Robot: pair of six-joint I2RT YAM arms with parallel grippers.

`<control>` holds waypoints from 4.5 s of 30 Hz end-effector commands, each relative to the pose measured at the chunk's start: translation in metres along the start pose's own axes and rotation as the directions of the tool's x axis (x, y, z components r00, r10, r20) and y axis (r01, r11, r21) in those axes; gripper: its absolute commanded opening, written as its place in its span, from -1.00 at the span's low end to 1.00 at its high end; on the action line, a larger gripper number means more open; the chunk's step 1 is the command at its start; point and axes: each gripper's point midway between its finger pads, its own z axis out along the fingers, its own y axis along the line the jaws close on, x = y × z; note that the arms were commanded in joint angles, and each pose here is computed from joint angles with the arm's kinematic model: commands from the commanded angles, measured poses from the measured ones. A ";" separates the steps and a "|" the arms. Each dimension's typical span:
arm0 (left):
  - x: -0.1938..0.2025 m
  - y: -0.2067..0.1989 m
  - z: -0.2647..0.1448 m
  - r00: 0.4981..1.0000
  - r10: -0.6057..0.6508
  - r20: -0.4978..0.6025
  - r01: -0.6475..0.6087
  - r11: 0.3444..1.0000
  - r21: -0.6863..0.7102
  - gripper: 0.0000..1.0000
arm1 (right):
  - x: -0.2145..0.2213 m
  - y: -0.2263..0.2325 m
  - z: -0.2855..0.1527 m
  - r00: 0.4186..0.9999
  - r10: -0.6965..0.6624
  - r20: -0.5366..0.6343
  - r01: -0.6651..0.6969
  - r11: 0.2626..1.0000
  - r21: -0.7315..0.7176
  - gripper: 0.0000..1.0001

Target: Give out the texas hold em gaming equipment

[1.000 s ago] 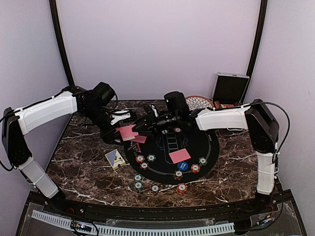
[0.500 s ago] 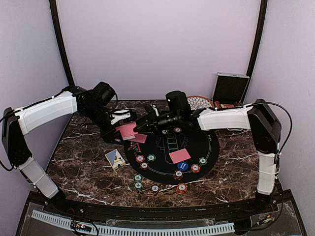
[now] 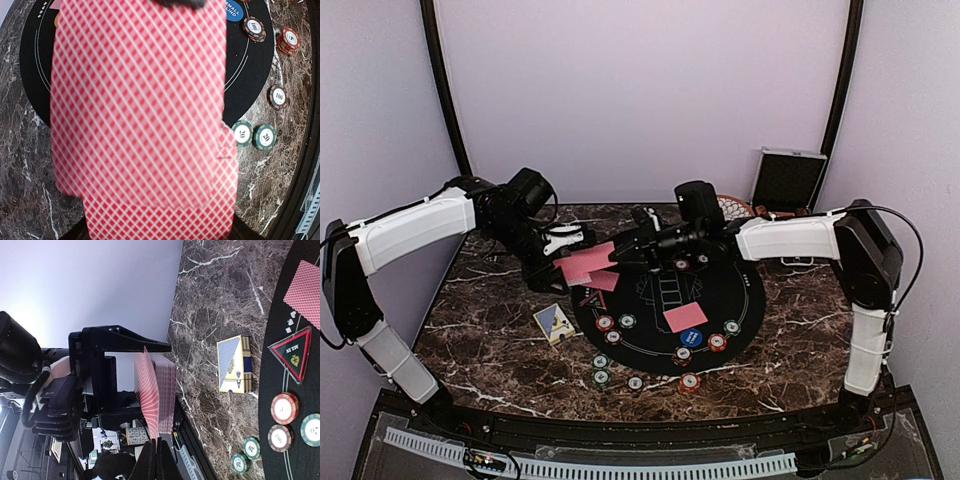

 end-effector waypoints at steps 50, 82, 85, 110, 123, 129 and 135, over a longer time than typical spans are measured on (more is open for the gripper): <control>0.003 0.002 -0.021 0.999 0.001 0.039 0.000 0.999 -0.034 -1.00 | -0.084 -0.155 0.015 0.992 -0.008 0.129 -0.035 0.945 0.326 -0.41; -0.008 0.005 -0.025 0.998 -0.006 0.067 0.007 1.000 -0.027 -1.00 | -0.006 0.025 0.018 0.985 -0.166 0.034 0.167 0.986 -0.010 0.50; -0.010 0.005 -0.027 0.997 -0.007 0.075 0.009 1.000 -0.025 -1.00 | -0.001 0.029 0.025 0.986 -0.165 0.017 0.166 0.986 -0.024 0.50; -0.017 0.004 -0.028 0.995 -0.013 0.094 0.014 1.000 -0.008 -1.00 | 0.016 0.035 0.081 0.986 -0.136 -0.096 0.126 0.987 -0.103 0.53; -0.018 0.001 -0.033 0.995 -0.012 0.104 0.012 1.000 -0.001 -1.00 | 0.000 -0.006 0.078 0.995 -0.075 -0.059 0.076 0.997 0.010 0.37; -0.019 0.000 -0.034 0.994 -0.009 0.108 0.009 1.000 0.001 -1.00 | -0.007 -0.019 0.062 0.998 -0.062 -0.030 0.063 0.997 0.041 0.17; -0.017 0.000 -0.034 0.995 -0.006 0.104 0.007 1.000 -0.004 -1.00 | -0.010 -0.019 0.051 0.998 -0.067 -0.016 0.068 0.997 0.042 0.00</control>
